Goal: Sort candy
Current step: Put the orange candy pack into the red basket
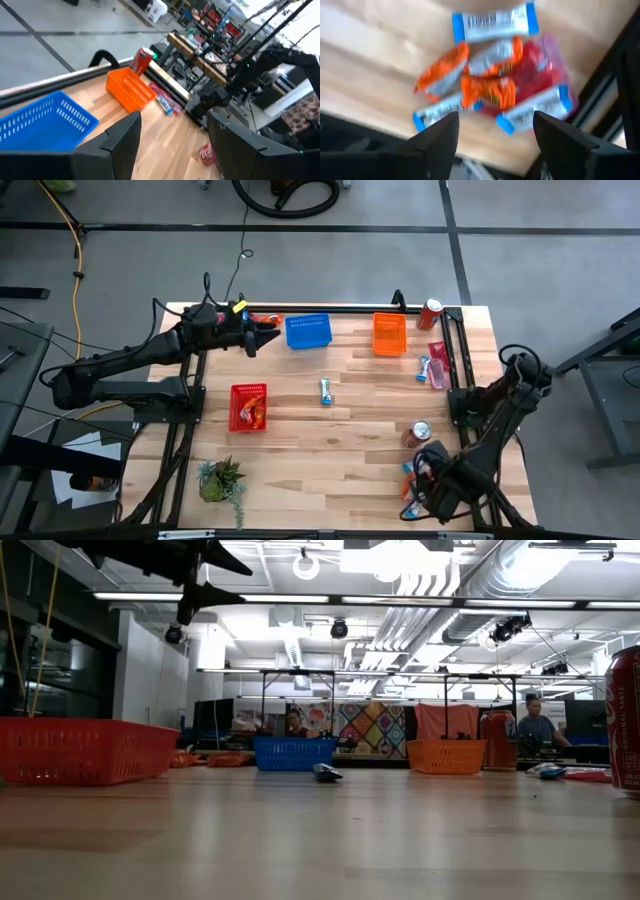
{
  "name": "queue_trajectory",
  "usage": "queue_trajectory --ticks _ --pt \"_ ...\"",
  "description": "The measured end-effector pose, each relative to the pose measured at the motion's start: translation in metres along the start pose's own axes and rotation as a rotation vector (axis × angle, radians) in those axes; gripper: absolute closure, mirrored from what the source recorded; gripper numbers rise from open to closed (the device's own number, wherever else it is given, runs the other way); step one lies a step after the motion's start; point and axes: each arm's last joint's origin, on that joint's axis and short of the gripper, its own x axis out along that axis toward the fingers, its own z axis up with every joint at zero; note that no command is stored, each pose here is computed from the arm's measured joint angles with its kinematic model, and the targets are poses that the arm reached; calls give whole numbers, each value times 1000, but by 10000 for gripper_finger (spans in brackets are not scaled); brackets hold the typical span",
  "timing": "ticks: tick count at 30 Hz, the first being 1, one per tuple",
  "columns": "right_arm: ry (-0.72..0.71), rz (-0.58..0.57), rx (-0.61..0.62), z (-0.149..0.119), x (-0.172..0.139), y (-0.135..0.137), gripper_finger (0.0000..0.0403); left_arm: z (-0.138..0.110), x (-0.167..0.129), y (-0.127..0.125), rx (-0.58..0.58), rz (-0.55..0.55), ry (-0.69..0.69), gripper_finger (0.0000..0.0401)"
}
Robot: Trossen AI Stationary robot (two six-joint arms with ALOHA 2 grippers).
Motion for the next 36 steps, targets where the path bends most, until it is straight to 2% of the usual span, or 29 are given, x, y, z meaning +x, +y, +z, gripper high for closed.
queue_trajectory --ticks 5,11,15,20,27,32,36 --pt "-20 -8 -41 -2 8 5 153 3 0 -1 -68 16 -44 188" --pt "19 -31 -64 -12 17 1 163 5 0 -2 -71 2 -64 188" --pt "97 19 -46 -18 43 -8 170 6 0 -2 -70 -4 -72 188" --pt "104 62 -103 -10 63 -15 171 6 0 -2 -70 -4 -73 188" --pt "92 23 -209 -1 75 -21 171 6 -1 -2 -70 -5 -74 188" --pt "104 48 -217 1 87 -23 174 6 -1 -2 -70 -4 -74 188" --pt "114 70 -220 2 92 -24 191 6 0 -2 -70 -4 -74 188"
